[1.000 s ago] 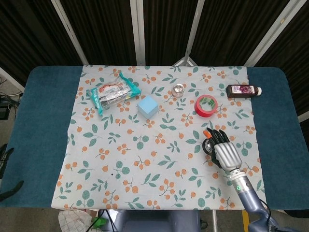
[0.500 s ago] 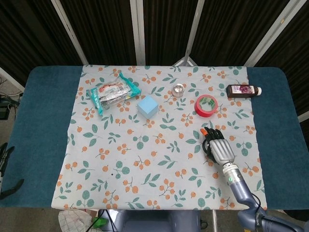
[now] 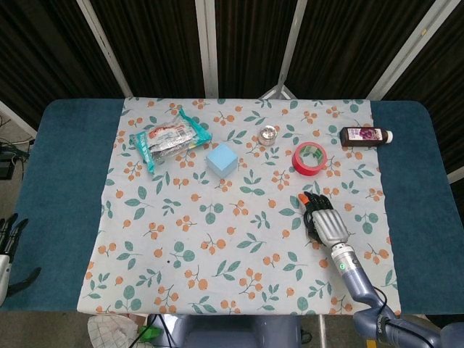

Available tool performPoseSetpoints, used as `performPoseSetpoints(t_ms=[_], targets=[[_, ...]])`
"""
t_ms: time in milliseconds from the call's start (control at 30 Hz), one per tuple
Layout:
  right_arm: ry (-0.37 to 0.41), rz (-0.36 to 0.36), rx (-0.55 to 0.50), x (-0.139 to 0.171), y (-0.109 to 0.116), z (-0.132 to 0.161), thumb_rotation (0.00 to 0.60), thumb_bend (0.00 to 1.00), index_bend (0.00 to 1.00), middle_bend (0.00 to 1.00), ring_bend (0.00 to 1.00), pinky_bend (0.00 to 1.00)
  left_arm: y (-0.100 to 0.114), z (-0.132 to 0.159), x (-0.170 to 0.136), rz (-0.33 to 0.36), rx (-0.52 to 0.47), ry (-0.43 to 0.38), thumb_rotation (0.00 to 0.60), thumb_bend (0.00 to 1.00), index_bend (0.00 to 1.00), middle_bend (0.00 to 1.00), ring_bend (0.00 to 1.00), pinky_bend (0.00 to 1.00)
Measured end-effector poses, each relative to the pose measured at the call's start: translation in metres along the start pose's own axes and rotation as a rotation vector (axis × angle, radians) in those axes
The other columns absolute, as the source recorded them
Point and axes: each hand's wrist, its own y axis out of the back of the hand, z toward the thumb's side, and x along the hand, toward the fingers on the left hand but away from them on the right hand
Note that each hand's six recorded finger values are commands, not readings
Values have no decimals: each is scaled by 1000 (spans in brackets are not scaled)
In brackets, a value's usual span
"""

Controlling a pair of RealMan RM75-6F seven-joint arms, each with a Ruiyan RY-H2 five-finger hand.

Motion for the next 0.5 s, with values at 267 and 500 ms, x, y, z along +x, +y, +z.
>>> performPoseSetpoints(t_ms=[267, 500], targets=[[71, -124, -22, 4, 38, 19, 600, 927, 23, 0, 0, 0, 3, -2, -1, 8, -10, 5, 600, 295, 97, 0, 0, 90], [156, -346, -85, 35, 111, 40, 600, 927, 23, 0, 0, 0, 4, -4, -2, 7, -20, 5, 600, 295, 87, 0, 0, 90]])
